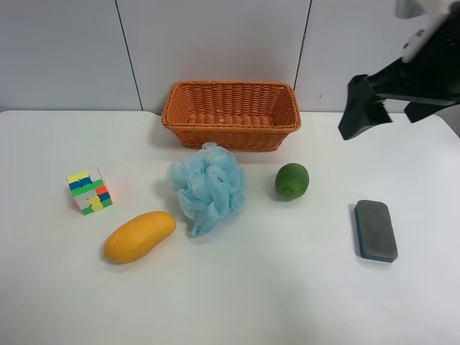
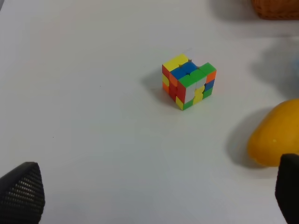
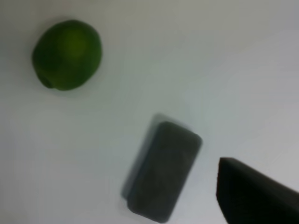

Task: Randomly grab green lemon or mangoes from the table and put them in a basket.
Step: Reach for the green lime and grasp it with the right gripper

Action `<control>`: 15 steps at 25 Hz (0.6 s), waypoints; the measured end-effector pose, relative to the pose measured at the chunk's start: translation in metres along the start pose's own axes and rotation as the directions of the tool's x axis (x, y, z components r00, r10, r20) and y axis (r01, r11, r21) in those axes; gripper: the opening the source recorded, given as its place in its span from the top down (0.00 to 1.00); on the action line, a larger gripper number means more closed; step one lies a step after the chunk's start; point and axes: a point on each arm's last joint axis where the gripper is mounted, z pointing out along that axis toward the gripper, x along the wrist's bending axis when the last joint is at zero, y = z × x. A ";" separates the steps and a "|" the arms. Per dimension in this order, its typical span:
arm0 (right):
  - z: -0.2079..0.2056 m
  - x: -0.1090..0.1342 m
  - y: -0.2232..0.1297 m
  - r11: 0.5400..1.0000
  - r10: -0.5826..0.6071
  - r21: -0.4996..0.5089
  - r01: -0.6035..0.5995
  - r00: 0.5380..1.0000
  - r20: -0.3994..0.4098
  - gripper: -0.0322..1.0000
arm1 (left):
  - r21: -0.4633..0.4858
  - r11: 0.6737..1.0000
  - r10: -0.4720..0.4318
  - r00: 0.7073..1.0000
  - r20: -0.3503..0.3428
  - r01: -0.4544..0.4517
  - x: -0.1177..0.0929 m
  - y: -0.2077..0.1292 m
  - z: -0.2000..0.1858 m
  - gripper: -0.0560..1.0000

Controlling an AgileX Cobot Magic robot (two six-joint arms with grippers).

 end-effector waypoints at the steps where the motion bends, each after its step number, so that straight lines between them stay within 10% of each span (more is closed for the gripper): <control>1: 0.007 0.003 0.007 1.000 0.003 0.021 -0.003 1.000 -0.001 0.01 | 0.000 1.000 0.000 1.000 0.000 0.000 0.000 0.000 0.000 0.01; 15: 0.131 0.014 0.039 0.965 0.057 0.255 -0.060 0.998 0.019 0.01 | 0.001 1.000 0.000 1.000 0.000 0.000 0.000 0.000 0.000 0.01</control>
